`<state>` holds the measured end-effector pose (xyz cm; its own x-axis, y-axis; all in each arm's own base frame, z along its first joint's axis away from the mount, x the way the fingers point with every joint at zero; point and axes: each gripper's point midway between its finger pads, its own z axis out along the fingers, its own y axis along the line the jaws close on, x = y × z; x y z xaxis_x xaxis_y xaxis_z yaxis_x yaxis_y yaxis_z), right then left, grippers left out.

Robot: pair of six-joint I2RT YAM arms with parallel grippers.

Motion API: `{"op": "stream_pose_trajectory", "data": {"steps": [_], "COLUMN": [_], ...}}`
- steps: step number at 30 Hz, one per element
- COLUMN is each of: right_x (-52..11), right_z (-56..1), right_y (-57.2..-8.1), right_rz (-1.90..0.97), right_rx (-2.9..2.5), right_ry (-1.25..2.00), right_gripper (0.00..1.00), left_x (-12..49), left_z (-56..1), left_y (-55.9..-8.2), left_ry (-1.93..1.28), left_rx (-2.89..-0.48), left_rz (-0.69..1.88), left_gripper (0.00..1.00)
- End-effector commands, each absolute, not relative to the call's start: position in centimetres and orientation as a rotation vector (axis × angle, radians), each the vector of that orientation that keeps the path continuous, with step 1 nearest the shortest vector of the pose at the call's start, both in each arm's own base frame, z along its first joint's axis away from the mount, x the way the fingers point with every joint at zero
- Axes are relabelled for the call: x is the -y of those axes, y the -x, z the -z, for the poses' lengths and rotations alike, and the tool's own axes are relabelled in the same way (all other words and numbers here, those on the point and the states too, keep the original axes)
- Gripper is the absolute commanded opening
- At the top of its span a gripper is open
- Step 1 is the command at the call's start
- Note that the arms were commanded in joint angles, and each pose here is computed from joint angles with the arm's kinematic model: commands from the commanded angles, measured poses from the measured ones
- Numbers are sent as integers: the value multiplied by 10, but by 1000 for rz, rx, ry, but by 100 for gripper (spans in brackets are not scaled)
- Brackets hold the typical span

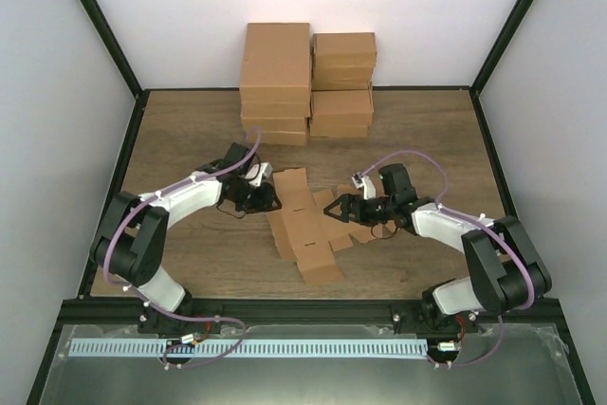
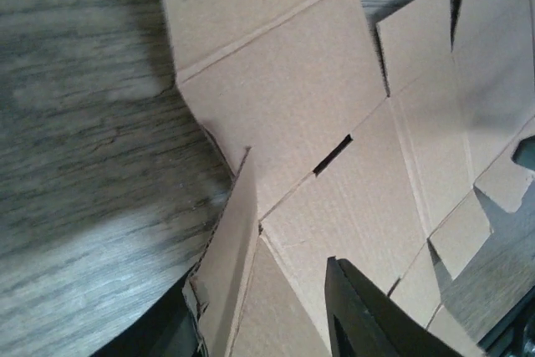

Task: Fold the paper box

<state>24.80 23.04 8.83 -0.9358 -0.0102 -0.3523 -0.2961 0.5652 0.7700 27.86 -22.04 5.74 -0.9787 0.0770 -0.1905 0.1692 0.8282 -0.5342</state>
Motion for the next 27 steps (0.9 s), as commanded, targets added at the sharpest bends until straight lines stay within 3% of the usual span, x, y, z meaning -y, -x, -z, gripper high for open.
{"op": "stream_pose_trajectory", "data": {"steps": [1, 8, 12, 19, 27], "right_x": [-236, -230, -223, -211, -178], "right_z": [-86, -81, -90, -103, -90], "right_y": [-258, -275, -285, -290, -293], "right_rz": [-1314, -1202, -1137, -1205, -1313], "right_rx": [-2458, -2473, -2440, -2385, -2371], "right_ry": [257, 225, 186, 138, 10], "right_gripper": [98, 97, 97, 96, 92], "left_x": [227, 211, 181, 179, 175], "left_z": [-77, -94, -102, -120, -90], "left_y": [-296, -285, -274, -245, -214], "left_ry": [-215, -134, -12, 122, 184], "left_rx": [-2743, -2637, -2609, -2566, -2650], "left_rz": [869, 848, 710, 869, 933], "left_gripper": [43, 74, 100, 100, 100]}}
